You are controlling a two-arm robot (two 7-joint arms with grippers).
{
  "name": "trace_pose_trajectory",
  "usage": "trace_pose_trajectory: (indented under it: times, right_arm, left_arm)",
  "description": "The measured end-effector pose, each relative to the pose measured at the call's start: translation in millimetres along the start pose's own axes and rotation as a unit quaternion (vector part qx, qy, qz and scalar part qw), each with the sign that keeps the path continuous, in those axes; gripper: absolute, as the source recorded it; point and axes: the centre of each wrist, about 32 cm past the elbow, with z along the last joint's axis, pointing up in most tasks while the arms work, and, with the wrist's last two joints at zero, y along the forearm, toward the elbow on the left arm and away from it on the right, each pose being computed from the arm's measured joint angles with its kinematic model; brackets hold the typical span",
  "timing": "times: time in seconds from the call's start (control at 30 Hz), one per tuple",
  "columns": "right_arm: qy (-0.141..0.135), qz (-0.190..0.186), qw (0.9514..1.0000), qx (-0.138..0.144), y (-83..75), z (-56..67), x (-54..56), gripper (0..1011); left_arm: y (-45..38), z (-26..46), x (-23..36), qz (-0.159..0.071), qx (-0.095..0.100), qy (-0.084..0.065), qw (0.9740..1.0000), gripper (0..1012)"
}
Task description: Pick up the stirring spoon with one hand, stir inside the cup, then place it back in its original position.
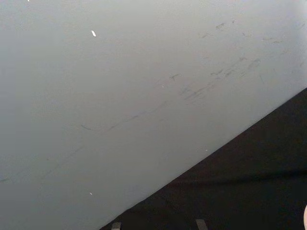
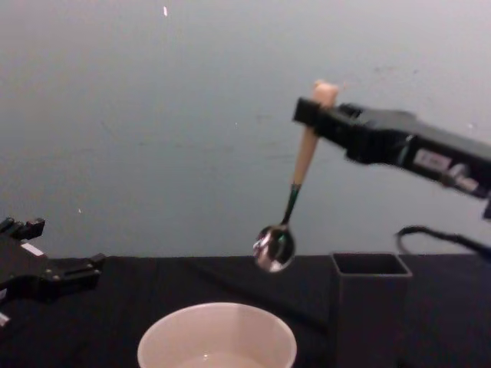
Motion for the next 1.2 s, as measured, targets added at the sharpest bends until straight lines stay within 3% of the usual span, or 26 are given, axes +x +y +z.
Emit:
trace_pose_trajectory:
  times: [0.17,0.33,0.63,0.93,1.2]
  right_arm:
    - [-0.006,0.017,0.9998,-0.012,7.6,-14.1,-4.7,202]
    - [-0.018,0.031,0.9989,-0.031,13.7,-38.0,-10.7,203]
    - [-0.025,0.033,0.9984,-0.038,20.2,-67.3,-16.7,203]
    - [-0.034,0.040,0.9980,-0.035,25.1,-84.7,-18.3,202]
    - [-0.031,0.049,0.9977,-0.035,26.1,-90.7,-19.0,202]
  left_arm:
    - [0.0,0.0,0.0,0.000,0.000,0.000,1.0000,1001]
    - [0.0,0.0,0.0,0.000,0.000,0.000,1.0000,1001]
    - [0.0,0.0,0.0,0.000,0.000,0.000,1.0000,1001]
    - [0.0,0.0,0.0,0.000,0.000,0.000,1.0000,1001]
    - [0.0,0.0,0.0,0.000,0.000,0.000,1.0000,1001]
